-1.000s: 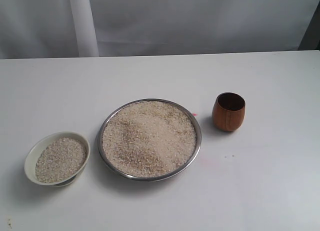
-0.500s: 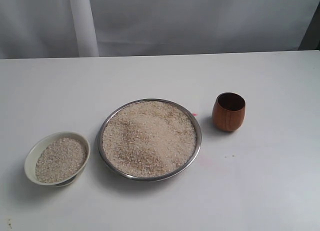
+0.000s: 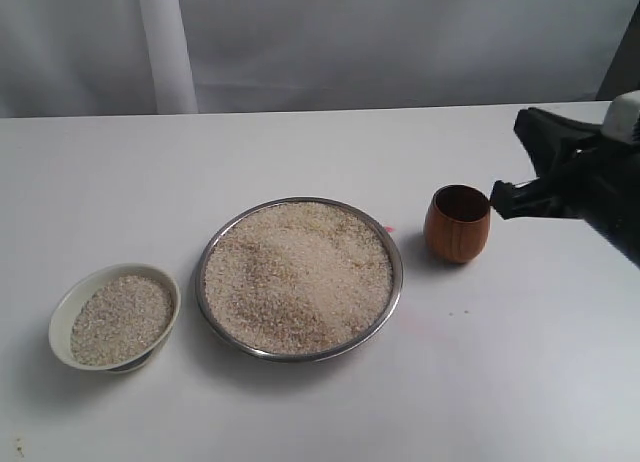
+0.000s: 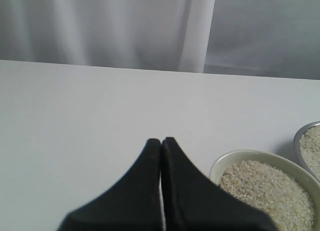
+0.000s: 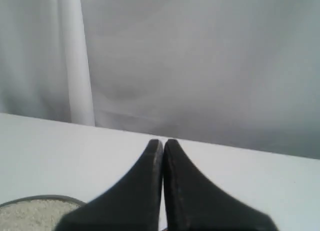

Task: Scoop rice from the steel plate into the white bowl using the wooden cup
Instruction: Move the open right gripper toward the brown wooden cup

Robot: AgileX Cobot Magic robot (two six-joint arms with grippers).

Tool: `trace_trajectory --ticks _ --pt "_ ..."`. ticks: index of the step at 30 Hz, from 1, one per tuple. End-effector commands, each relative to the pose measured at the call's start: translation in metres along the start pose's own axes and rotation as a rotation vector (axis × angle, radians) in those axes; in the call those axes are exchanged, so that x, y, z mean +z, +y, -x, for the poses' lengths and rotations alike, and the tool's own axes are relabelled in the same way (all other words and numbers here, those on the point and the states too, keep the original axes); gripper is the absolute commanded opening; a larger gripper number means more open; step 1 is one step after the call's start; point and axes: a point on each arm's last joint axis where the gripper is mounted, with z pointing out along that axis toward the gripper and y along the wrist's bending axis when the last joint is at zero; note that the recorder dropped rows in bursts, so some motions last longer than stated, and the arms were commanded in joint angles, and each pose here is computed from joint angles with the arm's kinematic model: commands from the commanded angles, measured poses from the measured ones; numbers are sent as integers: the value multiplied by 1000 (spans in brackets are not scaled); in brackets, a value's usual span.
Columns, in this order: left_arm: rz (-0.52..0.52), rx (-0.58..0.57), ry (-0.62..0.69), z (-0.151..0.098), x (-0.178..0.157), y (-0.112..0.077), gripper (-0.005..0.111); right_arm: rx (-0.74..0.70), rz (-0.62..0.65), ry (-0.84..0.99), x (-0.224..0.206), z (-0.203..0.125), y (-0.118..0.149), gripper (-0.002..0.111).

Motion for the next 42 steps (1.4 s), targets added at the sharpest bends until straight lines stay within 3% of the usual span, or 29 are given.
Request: trace_trajectory --ticks 1,18,32,34,37,42 --pt "-6 2 -6 0 0 0 0 25 -9 36 14 -22 -3 0" --pt "-6 2 -6 0 0 0 0 40 -31 306 14 -112 -7 0" --pt "-6 2 -6 0 0 0 0 43 -30 319 15 -120 -7 1" --pt "-6 2 -6 0 0 0 0 42 -28 319 15 -120 -7 7" --pt "-6 2 -6 0 0 0 0 17 -24 321 15 -120 -7 29" --pt "-6 2 -6 0 0 0 0 1 -44 316 15 -120 -9 88"
